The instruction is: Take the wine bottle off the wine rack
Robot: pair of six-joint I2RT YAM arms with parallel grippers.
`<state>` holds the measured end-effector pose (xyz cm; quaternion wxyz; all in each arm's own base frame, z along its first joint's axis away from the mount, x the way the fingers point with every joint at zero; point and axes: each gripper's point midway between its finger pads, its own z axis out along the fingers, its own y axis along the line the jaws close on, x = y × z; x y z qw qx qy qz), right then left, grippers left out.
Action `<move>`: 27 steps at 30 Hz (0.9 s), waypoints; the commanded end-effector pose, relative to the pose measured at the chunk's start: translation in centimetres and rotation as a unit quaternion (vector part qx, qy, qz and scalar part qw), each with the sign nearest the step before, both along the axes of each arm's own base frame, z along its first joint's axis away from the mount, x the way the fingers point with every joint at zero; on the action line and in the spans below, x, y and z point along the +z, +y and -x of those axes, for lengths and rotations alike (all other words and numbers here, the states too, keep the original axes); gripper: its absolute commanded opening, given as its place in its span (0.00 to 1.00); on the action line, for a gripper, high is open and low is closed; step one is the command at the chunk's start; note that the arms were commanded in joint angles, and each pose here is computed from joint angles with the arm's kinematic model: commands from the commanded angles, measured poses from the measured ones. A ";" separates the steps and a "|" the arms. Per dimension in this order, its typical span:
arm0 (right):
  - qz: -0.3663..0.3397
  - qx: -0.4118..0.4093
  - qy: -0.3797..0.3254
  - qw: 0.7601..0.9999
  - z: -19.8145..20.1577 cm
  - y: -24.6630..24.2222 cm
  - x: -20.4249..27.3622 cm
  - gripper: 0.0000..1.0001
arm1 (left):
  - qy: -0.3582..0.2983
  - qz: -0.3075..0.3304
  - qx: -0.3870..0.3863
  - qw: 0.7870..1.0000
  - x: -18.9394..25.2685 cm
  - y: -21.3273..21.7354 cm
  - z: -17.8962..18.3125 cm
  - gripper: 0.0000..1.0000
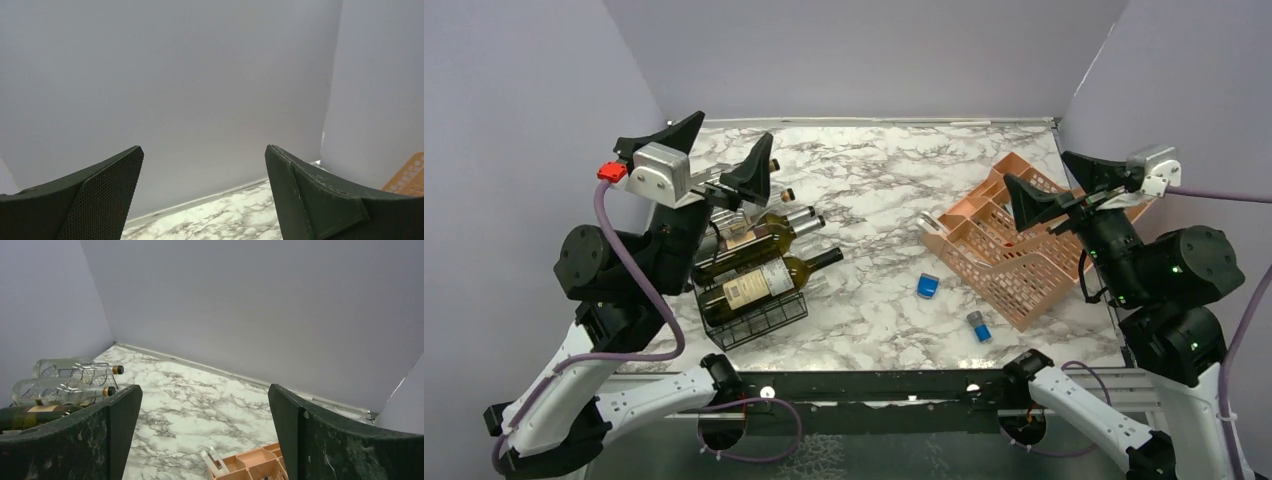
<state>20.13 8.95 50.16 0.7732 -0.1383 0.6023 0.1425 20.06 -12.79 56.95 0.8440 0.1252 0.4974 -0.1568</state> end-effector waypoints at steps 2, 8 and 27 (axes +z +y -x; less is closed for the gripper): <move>-0.009 -0.012 0.010 1.000 -2.2 0.5 -1.1 1.00 | 0.030 0.000 0.011 0.999 -1.7 0.2 -2.1 0.99; -0.032 -0.039 0.059 0.997 -5.0 0.8 -3.8 1.00 | 0.081 0.000 0.044 0.996 -4.4 1.6 -5.2 0.99; -0.045 0.016 0.211 0.976 -9.4 5.0 -11.1 1.00 | 0.386 -0.049 -0.123 0.913 -22.0 -5.5 -10.5 0.99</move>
